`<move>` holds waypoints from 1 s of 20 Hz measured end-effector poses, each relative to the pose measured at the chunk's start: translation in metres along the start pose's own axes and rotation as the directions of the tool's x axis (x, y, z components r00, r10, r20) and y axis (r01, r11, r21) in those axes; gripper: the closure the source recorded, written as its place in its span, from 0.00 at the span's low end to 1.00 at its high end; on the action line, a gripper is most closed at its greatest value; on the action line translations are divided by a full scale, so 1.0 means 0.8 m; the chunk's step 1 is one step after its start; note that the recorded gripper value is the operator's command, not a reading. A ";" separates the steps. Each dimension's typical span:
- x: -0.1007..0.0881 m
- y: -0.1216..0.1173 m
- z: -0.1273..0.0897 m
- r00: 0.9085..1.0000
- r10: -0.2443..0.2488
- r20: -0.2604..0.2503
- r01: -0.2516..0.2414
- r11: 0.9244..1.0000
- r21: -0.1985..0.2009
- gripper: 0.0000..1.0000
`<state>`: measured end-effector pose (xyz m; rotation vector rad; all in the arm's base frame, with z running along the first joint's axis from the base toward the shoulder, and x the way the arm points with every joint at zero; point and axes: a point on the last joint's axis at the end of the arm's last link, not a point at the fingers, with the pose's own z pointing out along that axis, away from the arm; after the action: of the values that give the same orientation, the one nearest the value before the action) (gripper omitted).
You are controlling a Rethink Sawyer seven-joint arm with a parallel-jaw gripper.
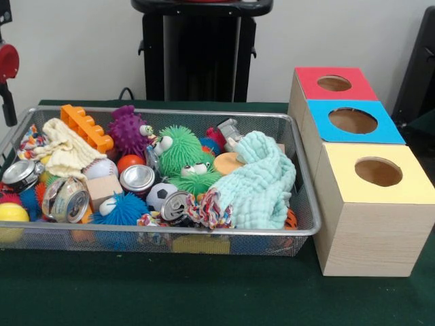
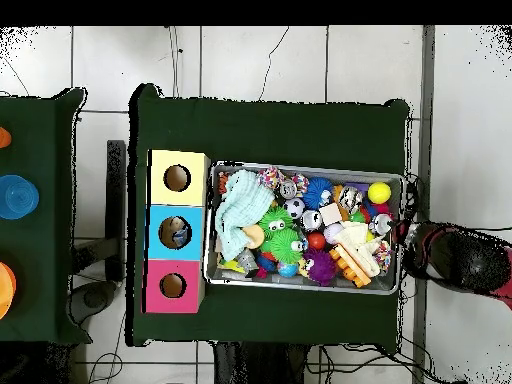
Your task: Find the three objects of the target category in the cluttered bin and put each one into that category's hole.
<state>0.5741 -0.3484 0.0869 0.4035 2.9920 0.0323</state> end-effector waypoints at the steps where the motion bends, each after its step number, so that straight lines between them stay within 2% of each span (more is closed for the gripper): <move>1: 0.004 -0.002 0.007 1.000 -0.005 -0.005 0.005 1.000 0.000 0.00; 4: 0.010 -0.004 0.016 1.000 -0.017 -0.013 0.017 1.000 -0.009 0.00; 9: 0.007 -0.008 0.016 0.999 -0.041 0.001 0.041 0.999 -0.027 0.00; 13: 0.000 -0.004 0.010 0.996 -0.093 0.018 0.094 0.995 -0.040 0.00; 16: -0.006 0.007 0.001 0.987 -0.158 0.028 0.160 0.986 -0.050 0.00; 20: -0.012 0.022 -0.009 0.979 -0.203 0.028 0.204 0.976 -0.070 0.00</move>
<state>0.5869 -0.3337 0.0960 0.0878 2.9839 0.1160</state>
